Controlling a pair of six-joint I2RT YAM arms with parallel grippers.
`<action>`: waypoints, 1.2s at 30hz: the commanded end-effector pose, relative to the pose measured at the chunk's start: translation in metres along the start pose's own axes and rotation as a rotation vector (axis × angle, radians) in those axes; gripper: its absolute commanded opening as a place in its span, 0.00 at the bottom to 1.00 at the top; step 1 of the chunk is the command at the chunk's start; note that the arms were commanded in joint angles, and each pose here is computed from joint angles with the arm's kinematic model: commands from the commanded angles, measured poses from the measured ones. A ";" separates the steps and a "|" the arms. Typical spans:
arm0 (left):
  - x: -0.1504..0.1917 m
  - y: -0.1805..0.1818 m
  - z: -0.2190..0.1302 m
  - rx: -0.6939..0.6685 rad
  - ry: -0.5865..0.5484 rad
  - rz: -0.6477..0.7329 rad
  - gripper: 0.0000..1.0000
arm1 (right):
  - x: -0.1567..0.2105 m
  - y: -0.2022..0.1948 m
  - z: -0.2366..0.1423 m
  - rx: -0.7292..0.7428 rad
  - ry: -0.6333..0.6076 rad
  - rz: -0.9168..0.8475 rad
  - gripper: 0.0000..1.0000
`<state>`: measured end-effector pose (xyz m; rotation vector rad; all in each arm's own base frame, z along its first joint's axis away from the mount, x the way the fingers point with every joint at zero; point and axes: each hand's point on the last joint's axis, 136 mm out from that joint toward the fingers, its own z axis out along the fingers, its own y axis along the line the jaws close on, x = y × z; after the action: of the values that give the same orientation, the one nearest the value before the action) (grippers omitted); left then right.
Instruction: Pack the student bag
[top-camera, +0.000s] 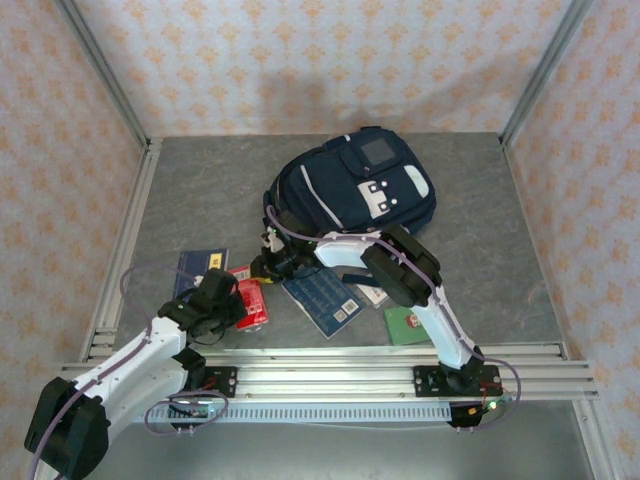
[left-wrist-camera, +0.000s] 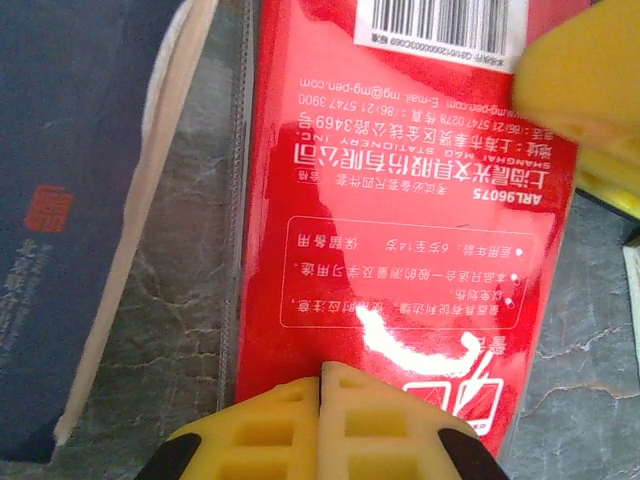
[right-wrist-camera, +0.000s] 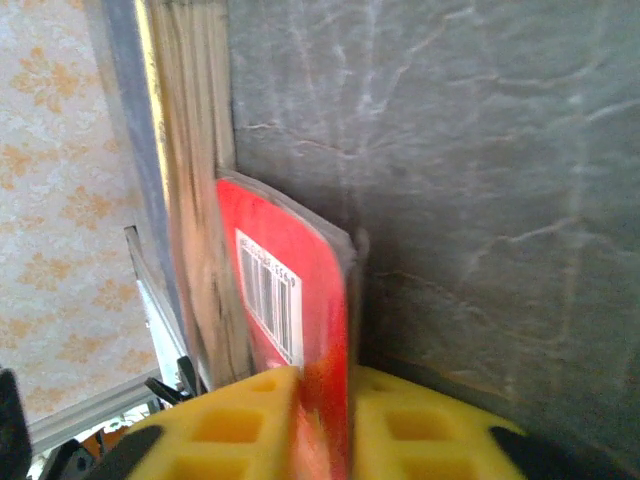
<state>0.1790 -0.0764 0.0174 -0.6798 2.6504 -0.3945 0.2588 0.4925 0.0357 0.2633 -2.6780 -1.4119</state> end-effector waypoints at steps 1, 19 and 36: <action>0.009 0.019 0.005 -0.062 0.019 -0.010 0.00 | 0.012 -0.001 0.005 0.009 0.021 -0.029 0.07; -0.030 -0.067 -0.083 0.304 -0.084 -0.081 0.88 | -0.047 0.050 -0.140 -0.136 -0.545 0.073 0.00; -0.087 -0.133 -0.149 0.643 -0.275 -0.239 1.00 | -0.035 0.120 -0.248 -0.605 -0.930 0.224 0.00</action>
<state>0.2254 -0.1215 0.1849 -0.7540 2.1555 -1.0251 0.3252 0.3791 0.2185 -0.8225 -2.6448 -2.3139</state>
